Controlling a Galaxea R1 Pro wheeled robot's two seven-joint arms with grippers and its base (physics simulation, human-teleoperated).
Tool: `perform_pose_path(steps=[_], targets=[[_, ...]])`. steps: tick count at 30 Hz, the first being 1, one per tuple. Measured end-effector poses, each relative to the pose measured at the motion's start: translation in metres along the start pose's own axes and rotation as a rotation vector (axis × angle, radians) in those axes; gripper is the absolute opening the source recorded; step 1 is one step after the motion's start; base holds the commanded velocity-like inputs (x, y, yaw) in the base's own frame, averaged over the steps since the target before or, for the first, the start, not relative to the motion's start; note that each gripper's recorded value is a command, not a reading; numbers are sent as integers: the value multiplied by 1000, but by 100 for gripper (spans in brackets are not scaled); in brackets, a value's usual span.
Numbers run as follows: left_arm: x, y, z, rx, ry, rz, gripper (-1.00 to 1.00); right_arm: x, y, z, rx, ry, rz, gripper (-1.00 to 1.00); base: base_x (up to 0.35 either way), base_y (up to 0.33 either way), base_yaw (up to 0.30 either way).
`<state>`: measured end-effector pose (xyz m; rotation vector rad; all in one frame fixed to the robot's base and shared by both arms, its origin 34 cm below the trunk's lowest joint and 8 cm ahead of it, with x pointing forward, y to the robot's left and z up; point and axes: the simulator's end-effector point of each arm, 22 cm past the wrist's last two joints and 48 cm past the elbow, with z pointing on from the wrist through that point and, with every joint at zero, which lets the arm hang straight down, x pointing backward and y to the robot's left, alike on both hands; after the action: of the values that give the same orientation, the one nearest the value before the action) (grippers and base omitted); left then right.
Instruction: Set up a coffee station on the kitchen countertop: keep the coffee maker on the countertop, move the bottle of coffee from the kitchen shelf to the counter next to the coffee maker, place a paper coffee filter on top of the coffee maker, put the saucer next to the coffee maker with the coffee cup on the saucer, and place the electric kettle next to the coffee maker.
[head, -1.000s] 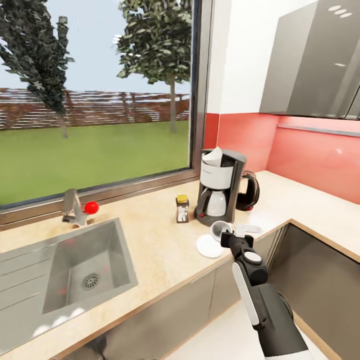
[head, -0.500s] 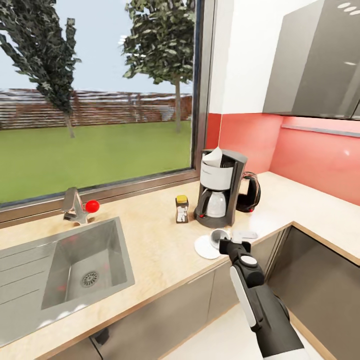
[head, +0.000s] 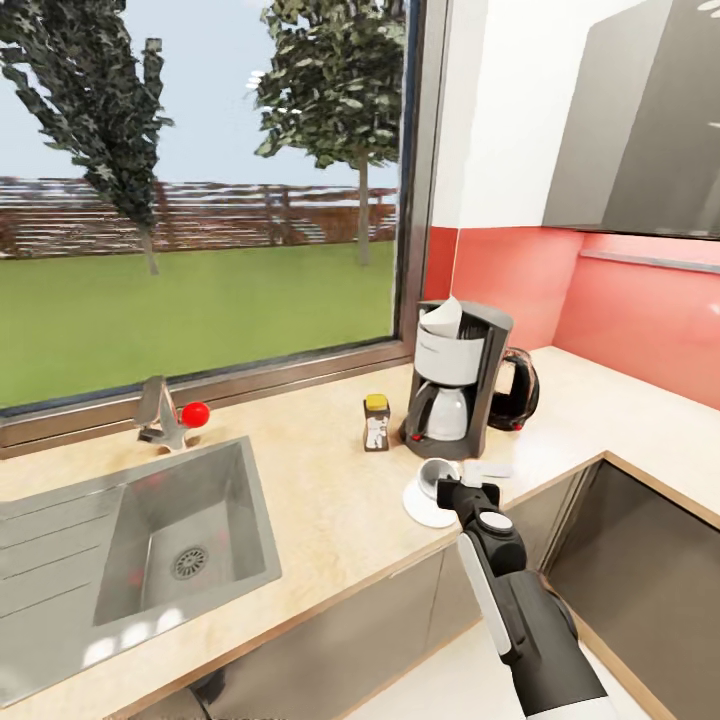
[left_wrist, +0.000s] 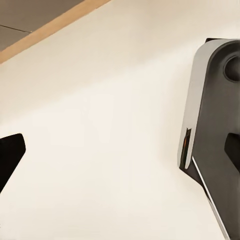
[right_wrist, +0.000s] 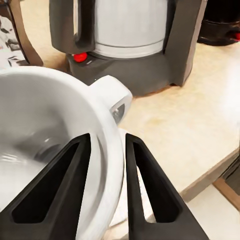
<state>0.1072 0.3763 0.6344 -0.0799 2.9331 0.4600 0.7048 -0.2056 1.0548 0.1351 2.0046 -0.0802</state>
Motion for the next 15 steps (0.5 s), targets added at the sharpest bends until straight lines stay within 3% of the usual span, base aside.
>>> perform_pose_path(steps=[15], targets=[[1, 0, 0, 0, 2, -1, 100, 26, -4, 8, 11, 58, -16, -100, 0, 0, 13]])
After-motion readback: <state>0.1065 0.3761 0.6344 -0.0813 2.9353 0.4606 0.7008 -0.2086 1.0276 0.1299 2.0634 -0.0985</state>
